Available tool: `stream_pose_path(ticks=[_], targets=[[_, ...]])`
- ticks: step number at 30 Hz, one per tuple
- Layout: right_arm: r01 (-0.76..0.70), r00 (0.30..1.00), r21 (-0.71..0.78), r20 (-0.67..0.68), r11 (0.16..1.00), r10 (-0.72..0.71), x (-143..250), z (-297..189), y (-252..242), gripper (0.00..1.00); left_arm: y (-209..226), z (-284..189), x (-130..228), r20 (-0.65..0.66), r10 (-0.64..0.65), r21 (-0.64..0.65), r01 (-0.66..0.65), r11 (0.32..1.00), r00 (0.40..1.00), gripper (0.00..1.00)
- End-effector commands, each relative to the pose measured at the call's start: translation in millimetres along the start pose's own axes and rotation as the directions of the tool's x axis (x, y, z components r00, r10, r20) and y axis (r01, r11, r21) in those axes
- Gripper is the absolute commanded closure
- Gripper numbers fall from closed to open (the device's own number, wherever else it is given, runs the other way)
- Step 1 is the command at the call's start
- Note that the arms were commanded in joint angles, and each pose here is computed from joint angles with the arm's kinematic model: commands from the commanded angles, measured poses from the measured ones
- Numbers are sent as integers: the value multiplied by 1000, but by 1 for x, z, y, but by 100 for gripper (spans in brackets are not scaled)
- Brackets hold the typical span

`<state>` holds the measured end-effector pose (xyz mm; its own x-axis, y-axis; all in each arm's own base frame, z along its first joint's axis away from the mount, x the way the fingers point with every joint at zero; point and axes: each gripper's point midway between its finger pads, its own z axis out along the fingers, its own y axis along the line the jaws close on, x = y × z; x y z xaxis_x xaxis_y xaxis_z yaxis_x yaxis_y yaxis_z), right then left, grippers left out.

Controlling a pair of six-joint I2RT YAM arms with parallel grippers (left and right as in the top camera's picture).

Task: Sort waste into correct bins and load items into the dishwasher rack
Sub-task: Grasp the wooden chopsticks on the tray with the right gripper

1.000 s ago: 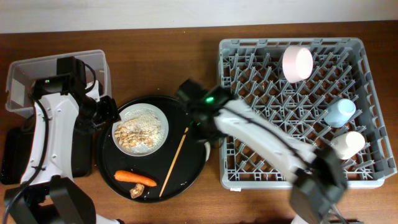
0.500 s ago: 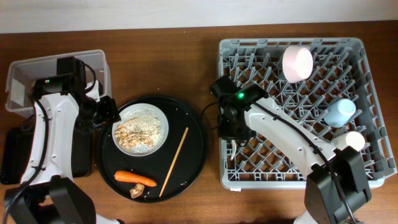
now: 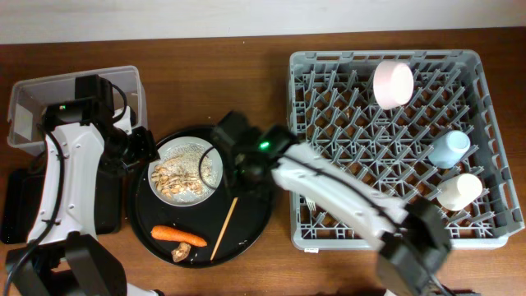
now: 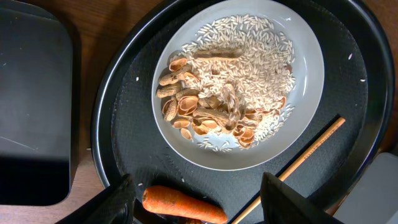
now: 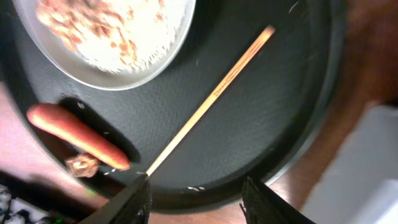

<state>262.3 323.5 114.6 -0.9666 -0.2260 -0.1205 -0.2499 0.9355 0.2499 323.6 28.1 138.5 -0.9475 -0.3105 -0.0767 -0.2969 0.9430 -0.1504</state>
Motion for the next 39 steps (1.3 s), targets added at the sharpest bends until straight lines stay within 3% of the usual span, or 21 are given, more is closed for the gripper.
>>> stream_pose_path(ticks=[1,7,9,11,13,15,22,26,29,35,39], targets=[[-77,994,51,-72,996,80,11,49,8,49,0,-9,-1,28,-4,0,4,1000,1000,36],[-70,988,101,-128,992,83,16,109,0,50,0,-8,0,27,-4,0,4,1000,1000,36],[-71,985,125,-146,990,89,19,120,-5,55,0,-8,0,27,-4,0,4,1000,1000,36],[-70,983,149,-156,986,94,22,125,-11,70,0,-8,0,26,-4,0,4,1000,1000,36],[-76,983,150,-155,986,99,22,126,-11,92,0,-8,0,26,-5,0,5,1000,1000,36],[-79,982,151,-159,985,103,23,125,-11,96,0,-8,0,26,-5,0,5,1000,1000,36],[-153,984,78,-75,985,159,-20,72,-12,95,0,-8,0,26,-5,0,5,1000,1000,36],[-142,983,31,-112,989,144,-13,73,4,65,0,-8,0,26,-5,0,5,1000,1000,36],[-128,988,75,-82,989,134,-7,81,5,58,0,-8,0,26,-5,0,5,1000,1000,36],[-154,980,135,-109,979,169,9,109,-10,58,0,-8,0,26,-5,0,5,1000,1000,36],[-165,974,149,-128,975,185,14,118,-13,80,0,-8,0,26,-5,0,5,1000,1000,36]])
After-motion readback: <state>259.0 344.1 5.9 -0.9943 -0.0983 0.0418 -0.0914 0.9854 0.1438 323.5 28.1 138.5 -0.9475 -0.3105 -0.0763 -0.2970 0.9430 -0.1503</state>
